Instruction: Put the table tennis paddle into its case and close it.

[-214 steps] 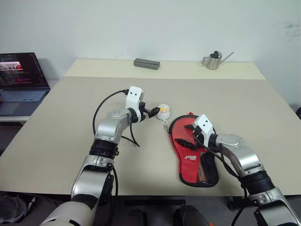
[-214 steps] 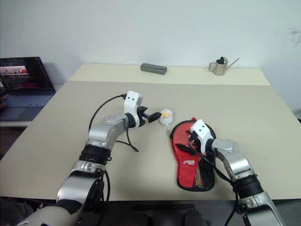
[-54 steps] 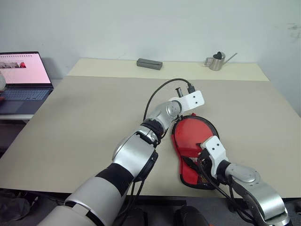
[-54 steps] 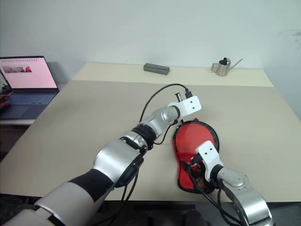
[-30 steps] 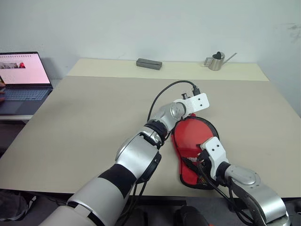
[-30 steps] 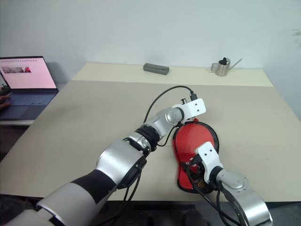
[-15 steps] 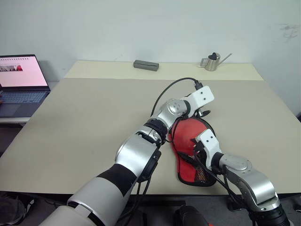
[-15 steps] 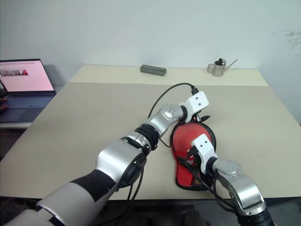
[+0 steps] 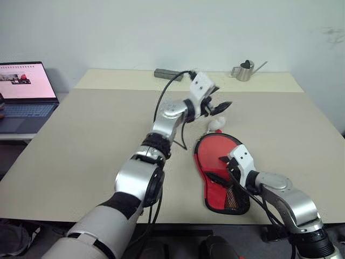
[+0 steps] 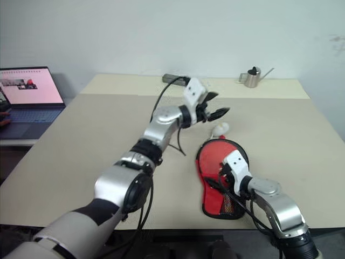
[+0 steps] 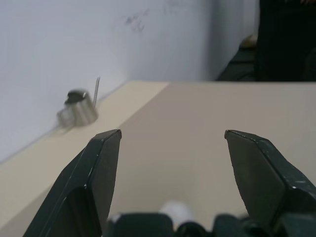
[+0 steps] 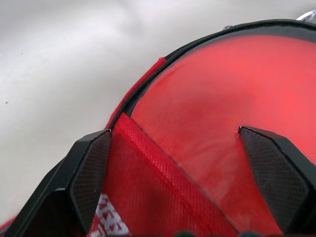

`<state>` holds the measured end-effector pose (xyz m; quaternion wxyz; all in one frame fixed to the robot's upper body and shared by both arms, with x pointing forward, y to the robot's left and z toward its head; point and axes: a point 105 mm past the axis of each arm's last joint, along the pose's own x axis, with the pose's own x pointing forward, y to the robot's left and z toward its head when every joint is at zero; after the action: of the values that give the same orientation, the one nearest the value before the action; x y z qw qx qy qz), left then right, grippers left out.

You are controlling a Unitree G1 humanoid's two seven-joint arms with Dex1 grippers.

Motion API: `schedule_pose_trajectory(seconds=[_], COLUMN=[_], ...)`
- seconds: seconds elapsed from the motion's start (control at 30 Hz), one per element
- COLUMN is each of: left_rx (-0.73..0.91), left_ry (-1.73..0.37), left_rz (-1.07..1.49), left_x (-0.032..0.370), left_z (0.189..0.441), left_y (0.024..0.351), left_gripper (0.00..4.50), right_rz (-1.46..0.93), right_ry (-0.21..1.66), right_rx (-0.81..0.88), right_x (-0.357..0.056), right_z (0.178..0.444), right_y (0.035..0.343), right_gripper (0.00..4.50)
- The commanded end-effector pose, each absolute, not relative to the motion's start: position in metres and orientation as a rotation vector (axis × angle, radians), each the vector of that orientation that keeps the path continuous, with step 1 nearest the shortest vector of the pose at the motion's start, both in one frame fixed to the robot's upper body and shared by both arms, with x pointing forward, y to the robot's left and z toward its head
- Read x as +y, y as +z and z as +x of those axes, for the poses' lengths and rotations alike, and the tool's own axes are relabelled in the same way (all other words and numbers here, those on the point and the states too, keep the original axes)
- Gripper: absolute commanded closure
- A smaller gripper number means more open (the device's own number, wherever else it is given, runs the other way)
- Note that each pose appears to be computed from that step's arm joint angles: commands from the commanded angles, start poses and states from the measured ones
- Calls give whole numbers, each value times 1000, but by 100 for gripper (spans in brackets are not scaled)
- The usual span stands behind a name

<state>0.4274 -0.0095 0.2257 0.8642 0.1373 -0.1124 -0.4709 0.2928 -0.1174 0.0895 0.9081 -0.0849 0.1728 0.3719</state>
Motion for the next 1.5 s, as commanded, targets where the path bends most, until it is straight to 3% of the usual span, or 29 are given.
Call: schedule_pose_trajectory(seconds=[0.03,0.27,0.5,0.7,1.13,1.27,1.5], left_rx=[-292,-71,43,27,97,105,141], left_ry=[-937,-1103,-1187,-1214,-1309,-1324,-1329], left_rz=[306,333,298,293,361,378,388], left_x=[26,62,67,38,-29,-40,-48], left_z=[413,356,334,338,355,355,349], left_y=[252,220,205,198,145,137,117], left_gripper=[86,86,86,86,86,2,2], right_rz=[-182,-248,-191,-184,-223,-235,-260], right_ry=[772,759,808,775,631,631,632], right_rx=[406,344,263,260,216,225,222], right_x=[-135,-162,-174,-192,-231,-233,-235], right_z=[282,279,271,268,272,269,270], right_y=[90,122,163,186,216,217,224], right_gripper=[0,0,0,0,0,0,0])
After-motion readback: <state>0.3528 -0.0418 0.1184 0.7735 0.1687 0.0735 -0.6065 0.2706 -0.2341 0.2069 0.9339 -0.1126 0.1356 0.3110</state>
